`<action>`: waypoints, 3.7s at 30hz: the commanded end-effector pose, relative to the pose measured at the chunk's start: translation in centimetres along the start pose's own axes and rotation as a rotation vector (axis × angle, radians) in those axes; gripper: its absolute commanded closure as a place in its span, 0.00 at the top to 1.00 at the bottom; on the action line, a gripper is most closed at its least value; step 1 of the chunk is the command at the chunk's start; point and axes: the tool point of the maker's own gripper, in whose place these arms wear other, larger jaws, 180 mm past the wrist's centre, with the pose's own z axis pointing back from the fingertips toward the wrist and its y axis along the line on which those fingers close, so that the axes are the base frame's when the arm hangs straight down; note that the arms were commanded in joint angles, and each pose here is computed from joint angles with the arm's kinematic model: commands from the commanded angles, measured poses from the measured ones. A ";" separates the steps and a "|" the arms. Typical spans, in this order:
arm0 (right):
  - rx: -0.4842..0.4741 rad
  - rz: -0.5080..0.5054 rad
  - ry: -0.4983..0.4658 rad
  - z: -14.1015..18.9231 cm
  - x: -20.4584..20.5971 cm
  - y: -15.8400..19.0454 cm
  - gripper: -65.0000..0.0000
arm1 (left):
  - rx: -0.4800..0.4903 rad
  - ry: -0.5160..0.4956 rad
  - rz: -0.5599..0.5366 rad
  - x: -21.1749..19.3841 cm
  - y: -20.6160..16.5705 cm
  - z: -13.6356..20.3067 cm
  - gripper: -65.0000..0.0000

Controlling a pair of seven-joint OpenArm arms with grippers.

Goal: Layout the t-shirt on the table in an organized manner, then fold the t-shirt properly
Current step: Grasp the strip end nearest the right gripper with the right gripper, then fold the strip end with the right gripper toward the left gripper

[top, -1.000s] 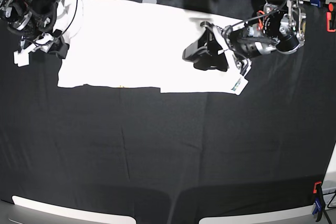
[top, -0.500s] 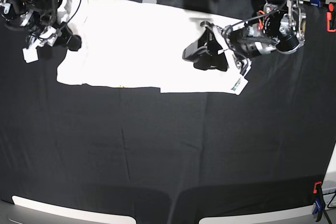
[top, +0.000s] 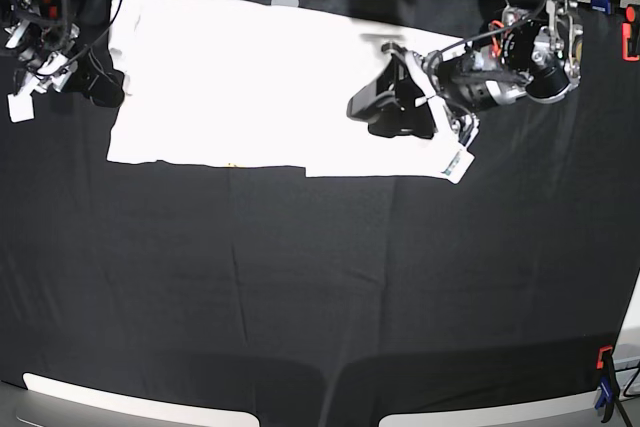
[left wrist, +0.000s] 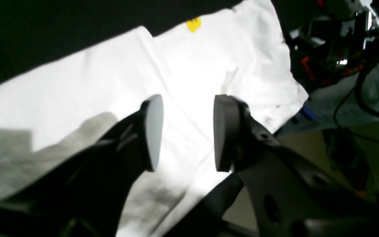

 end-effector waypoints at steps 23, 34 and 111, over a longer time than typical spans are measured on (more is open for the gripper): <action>0.043 -0.012 -0.037 -3.2 -0.9 1.6 0.52 | -0.018 -0.050 -0.018 1.4 -0.5 0.2 0.36; 0.148 -0.031 -0.063 -3.0 -0.3 3.5 0.52 | -0.018 -0.049 -0.019 1.4 -0.4 0.2 0.36; 0.563 0.327 0.159 -14.8 -5.0 24.1 0.00 | -0.018 -0.050 -0.019 1.4 -0.4 0.2 0.36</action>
